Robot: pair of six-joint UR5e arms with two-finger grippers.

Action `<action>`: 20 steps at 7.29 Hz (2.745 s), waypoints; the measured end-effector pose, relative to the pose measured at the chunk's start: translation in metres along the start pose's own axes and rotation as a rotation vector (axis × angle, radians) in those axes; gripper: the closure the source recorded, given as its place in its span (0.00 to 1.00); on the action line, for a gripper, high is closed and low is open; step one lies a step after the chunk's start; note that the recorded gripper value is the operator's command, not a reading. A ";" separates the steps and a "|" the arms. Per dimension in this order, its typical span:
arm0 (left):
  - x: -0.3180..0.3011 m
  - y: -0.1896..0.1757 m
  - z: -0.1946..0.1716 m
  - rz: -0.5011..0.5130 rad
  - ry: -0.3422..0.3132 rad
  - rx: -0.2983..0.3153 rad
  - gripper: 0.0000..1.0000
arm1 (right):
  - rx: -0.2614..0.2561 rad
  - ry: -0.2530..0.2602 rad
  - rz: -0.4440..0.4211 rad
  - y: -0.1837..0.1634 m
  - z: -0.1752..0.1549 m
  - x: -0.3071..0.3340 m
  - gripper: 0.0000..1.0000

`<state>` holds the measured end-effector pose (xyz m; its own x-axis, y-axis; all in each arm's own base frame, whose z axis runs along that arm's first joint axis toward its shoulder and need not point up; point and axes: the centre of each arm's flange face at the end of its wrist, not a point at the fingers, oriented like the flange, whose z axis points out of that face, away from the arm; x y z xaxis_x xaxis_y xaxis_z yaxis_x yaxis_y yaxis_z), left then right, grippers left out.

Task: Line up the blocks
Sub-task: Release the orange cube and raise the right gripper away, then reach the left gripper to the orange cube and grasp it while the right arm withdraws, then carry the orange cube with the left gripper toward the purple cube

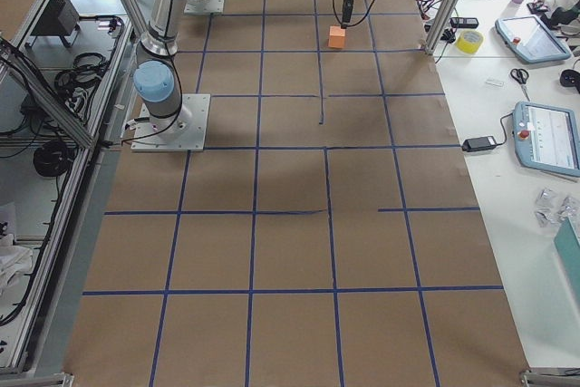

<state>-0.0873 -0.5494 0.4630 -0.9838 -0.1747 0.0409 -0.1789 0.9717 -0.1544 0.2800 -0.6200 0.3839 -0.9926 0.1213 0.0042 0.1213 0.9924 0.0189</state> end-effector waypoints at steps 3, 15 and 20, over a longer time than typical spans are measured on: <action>0.080 -0.020 0.077 0.023 0.064 0.023 0.00 | 0.044 -0.008 0.006 0.049 -0.042 0.078 0.00; 0.228 0.001 0.276 0.172 0.029 -0.124 0.00 | 0.078 -0.032 -0.059 0.043 -0.055 0.163 0.00; 0.232 0.005 0.278 0.176 0.022 -0.136 0.81 | 0.063 -0.037 -0.125 0.055 -0.062 0.179 0.00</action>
<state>-0.3201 -0.6290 0.1972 -0.9989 0.0020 0.0469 0.0008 0.9997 -0.0264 0.1089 -0.5452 0.4481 -0.9995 -0.0036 -0.0307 -0.0021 0.9990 -0.0457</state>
